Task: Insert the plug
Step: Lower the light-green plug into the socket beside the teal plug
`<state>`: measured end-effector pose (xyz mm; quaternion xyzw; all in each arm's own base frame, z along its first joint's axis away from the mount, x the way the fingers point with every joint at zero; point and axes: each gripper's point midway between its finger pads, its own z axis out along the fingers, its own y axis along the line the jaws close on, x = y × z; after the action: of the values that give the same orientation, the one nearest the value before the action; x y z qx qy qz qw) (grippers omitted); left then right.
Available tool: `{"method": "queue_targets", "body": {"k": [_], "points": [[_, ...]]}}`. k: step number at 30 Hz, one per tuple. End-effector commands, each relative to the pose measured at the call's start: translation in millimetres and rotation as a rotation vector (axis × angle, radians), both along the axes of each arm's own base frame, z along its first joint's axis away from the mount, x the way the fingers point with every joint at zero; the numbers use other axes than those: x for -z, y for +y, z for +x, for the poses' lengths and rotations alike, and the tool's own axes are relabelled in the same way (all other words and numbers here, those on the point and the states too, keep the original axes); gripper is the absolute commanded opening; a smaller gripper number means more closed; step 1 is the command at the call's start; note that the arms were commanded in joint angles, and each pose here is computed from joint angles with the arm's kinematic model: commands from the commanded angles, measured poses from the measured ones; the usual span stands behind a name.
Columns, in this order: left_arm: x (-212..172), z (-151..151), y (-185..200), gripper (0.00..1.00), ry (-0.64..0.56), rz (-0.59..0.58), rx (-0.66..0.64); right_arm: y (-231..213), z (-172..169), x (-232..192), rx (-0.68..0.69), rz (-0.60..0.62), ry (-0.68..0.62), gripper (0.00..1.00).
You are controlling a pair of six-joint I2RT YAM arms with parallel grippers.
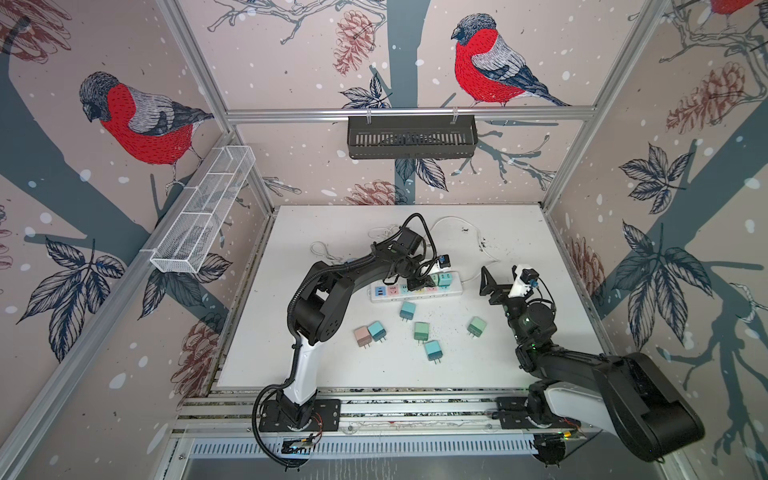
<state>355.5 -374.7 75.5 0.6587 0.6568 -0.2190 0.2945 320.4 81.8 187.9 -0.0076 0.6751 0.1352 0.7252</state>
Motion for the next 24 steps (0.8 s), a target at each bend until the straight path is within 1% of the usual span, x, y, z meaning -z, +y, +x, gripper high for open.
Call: {"method": "queue_targets", "body": {"k": [1, 4, 7, 9, 12, 14, 19, 24], "points": [[5.0, -5.0, 1.5, 0.0, 0.021, 0.019, 0.028, 0.5, -0.1, -9.1, -0.004, 0.018, -0.031, 1.0], [8.2, -6.5, 0.4, 0.0, 0.04, 0.021, 0.035, 0.3, -0.5, -9.0, -0.003, 0.018, -0.031, 1.0], [15.9, -5.2, 3.0, 0.0, 0.061, 0.046, 0.024, 0.2, -0.5, -9.4, -0.003, 0.018, -0.032, 1.0], [24.0, -4.3, 5.8, 0.0, 0.088, 0.075, 0.011, 0.3, 0.3, -8.7, -0.003, 0.017, -0.029, 1.0], [32.0, -3.9, 8.2, 0.0, 0.135, 0.085, 0.002, 0.8, 1.2, -8.8, -0.004, 0.017, -0.028, 1.0], [36.1, -5.0, 9.0, 0.0, 0.143, 0.091, 0.002, 0.7, 0.4, -8.9, -0.004, 0.016, -0.03, 1.0], [39.2, -8.2, 10.2, 0.0, 0.164, 0.099, 0.003, 0.1, -0.8, -9.1, -0.003, 0.019, -0.031, 1.0], [37.3, -4.5, 13.9, 0.0, 0.188, 0.146, -0.036, 0.8, 1.0, -8.1, -0.005, 0.015, -0.025, 1.0]]}}
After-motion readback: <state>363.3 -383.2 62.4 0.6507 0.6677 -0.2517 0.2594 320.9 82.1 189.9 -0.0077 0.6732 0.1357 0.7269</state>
